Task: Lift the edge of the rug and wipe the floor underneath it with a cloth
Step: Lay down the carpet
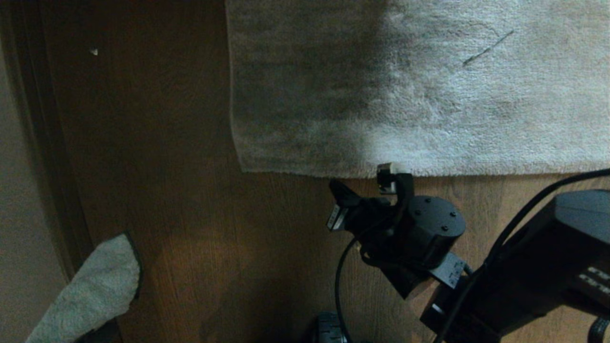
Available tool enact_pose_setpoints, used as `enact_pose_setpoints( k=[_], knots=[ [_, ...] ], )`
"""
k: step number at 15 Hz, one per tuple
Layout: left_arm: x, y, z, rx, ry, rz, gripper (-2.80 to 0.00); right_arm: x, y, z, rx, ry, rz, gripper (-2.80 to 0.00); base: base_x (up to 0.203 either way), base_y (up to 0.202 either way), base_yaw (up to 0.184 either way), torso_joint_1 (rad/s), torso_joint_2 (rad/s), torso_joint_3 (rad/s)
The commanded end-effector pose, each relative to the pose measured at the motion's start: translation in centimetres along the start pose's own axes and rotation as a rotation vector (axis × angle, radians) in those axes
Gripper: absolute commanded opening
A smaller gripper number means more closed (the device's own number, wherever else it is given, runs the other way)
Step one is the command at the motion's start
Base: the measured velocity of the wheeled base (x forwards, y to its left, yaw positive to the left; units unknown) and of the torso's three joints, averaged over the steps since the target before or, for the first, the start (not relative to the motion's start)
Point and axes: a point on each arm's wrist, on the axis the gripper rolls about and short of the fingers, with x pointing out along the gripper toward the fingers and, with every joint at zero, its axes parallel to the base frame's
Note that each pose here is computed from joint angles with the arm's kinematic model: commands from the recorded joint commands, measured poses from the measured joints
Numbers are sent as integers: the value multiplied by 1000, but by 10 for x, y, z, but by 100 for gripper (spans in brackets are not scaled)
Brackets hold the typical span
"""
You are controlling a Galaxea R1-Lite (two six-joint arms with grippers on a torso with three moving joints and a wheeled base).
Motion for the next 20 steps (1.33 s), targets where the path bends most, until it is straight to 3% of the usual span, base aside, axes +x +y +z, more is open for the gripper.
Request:
enact_pose_setpoints(
  k=[1, 4, 12, 17, 20],
  knots=[
    [0, 0, 0, 0, -1, 1, -280, 4, -13, 4, 5, -44, -29, -280, 0, 0, 0, 0, 0, 0],
    [0, 0, 0, 0, -1, 1, -280, 9, -36, 10, -18, -64, -93, -280, 0, 0, 0, 0, 0, 0],
    [0, 0, 0, 0, 0, 1, -280, 20, -71, 9, -50, -75, -182, -280, 0, 0, 0, 0, 0, 0],
    [0, 0, 0, 0, 0, 1, -280, 44, -82, 28, -38, -188, -200, -280, 0, 0, 0, 0, 0, 0],
    [0, 0, 0, 0, 0, 1, -280, 46, -87, 21, -46, -172, -212, -280, 0, 0, 0, 0, 0, 0]
  ],
)
